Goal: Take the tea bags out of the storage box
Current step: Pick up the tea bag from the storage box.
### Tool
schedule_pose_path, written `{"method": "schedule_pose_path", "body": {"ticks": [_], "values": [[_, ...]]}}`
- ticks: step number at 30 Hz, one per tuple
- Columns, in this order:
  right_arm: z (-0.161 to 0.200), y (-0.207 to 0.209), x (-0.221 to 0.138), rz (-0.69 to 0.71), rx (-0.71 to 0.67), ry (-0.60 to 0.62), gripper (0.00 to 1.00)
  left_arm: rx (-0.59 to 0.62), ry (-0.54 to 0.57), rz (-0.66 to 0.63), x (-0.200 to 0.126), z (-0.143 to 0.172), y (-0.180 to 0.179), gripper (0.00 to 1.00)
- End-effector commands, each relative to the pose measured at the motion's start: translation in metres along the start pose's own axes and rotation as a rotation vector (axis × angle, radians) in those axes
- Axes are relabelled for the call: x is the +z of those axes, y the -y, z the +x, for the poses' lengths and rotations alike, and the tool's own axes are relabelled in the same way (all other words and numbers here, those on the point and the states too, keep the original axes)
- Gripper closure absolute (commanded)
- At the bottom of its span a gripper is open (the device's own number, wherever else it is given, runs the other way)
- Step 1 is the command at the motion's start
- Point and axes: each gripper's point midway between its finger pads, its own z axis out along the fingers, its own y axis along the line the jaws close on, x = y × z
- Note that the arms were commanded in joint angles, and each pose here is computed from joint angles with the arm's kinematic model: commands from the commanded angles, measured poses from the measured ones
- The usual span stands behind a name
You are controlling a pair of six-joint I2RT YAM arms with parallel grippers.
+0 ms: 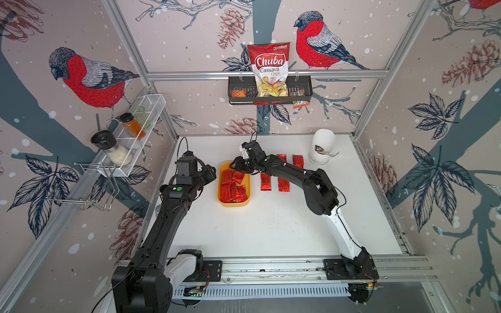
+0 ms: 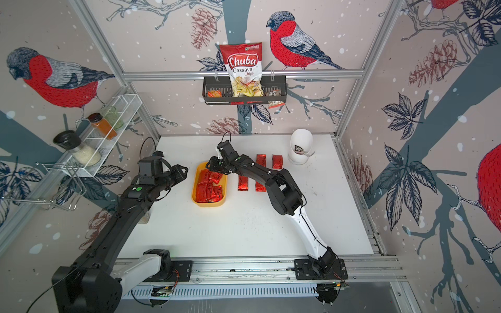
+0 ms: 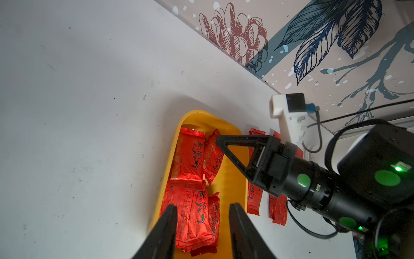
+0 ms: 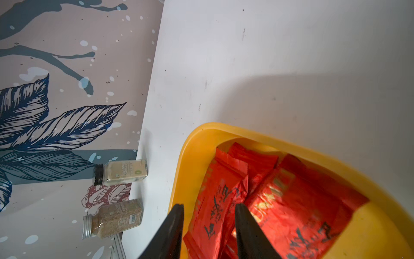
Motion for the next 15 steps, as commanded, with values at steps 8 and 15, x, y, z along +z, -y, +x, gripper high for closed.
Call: {"method": "schedule_pose_path", "body": {"ticks": [8, 15], "values": [[0.019, 0.015, 0.019, 0.035, 0.044, -0.05, 0.6, -0.001, -0.032, 0.027, 0.002, 0.013, -0.001, 0.57], [0.031, 0.012, 0.026, 0.028, 0.037, -0.072, 0.66, 0.009, -0.046, 0.023, 0.006, 0.019, -0.005, 0.57]]}}
